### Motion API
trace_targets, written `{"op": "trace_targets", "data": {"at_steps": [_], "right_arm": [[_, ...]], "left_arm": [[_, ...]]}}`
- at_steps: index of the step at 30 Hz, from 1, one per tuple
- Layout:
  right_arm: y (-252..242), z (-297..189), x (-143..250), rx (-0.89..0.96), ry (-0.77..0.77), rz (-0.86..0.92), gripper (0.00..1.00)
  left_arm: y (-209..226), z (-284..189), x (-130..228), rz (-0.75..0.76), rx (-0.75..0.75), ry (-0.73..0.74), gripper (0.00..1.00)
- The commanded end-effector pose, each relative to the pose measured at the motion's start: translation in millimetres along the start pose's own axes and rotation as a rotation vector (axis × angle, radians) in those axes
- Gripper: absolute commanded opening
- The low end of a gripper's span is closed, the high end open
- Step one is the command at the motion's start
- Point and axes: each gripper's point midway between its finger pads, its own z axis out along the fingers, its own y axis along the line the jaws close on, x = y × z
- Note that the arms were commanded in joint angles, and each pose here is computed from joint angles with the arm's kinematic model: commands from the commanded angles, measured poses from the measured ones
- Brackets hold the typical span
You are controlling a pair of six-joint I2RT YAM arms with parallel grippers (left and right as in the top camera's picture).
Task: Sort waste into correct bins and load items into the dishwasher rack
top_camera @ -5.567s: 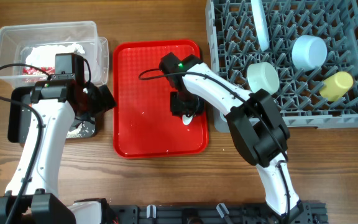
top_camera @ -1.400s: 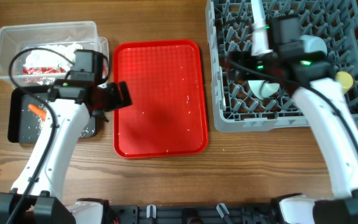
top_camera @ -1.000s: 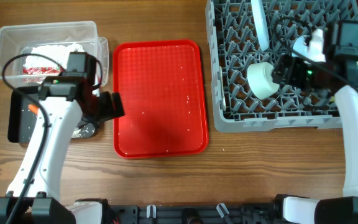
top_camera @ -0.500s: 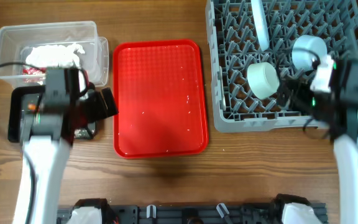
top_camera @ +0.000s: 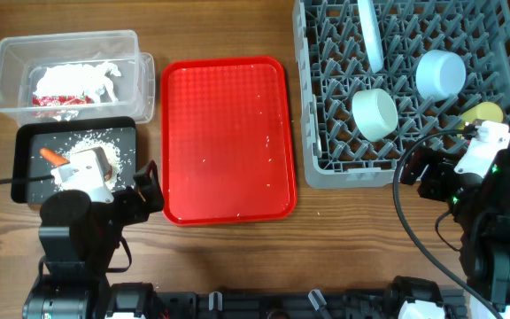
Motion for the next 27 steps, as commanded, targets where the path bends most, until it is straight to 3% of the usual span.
{"op": "trace_targets", "data": {"at_steps": [1, 16, 27], "right_arm": [[-6.0, 5.7, 3.7, 0.028, 0.022, -0.013, 1.0], [-10.9, 36.3, 17.8, 0.041, 0.149, -0.001, 1.0], [3.2, -14.8, -2.6, -0.007, -0.058, -0.034, 1.0]], "left_arm": [[1.2, 1.4, 3.6, -0.004, -0.003, 0.006, 1.0], [8.5, 0.2, 26.0, -0.007, -0.033, 0.097, 1.0], [8.5, 0.2, 26.0, -0.007, -0.033, 0.097, 1.0]]}}
